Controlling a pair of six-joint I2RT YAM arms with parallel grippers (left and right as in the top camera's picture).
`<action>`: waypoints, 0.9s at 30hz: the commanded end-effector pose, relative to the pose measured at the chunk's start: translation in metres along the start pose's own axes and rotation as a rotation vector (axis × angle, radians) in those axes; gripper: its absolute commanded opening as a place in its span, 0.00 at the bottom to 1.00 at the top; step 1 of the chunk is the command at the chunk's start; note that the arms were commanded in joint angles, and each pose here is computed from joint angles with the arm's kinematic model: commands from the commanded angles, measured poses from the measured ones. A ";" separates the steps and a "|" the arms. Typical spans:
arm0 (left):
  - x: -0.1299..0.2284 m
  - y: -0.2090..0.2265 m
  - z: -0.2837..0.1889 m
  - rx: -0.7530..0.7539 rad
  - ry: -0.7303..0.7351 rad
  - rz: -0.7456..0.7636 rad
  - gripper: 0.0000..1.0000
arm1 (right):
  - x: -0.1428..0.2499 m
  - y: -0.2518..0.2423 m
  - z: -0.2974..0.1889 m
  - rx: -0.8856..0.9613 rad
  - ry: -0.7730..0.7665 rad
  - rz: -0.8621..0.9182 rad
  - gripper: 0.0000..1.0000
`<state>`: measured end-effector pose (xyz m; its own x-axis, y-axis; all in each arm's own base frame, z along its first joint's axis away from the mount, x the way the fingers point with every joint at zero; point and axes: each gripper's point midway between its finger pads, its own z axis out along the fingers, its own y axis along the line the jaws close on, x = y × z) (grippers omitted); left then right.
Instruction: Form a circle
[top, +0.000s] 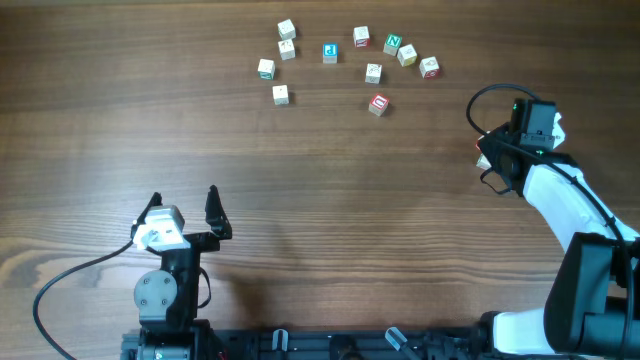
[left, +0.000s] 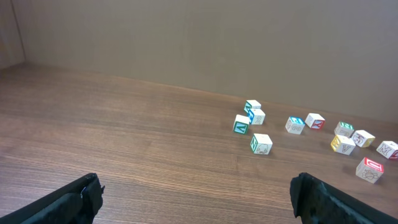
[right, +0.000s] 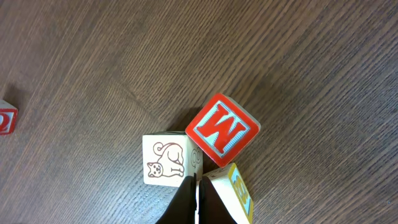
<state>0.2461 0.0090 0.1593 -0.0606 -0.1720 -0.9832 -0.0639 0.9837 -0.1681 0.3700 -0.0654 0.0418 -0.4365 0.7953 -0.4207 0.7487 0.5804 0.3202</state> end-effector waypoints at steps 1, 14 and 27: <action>0.001 0.000 0.000 0.006 -0.003 0.022 1.00 | -0.003 -0.003 0.009 0.024 -0.010 0.007 0.04; 0.001 0.000 0.000 0.006 -0.003 0.022 1.00 | -0.009 0.004 0.012 -0.004 -0.035 -0.016 0.04; 0.001 0.000 0.000 0.006 -0.003 0.022 1.00 | -0.007 0.004 0.018 -0.004 -0.029 -0.016 0.04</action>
<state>0.2461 0.0090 0.1593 -0.0606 -0.1720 -0.9832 -0.0639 0.9837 -0.1681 0.3812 -0.0668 0.0292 -0.4365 0.7896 -0.4313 0.7403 0.5876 0.3265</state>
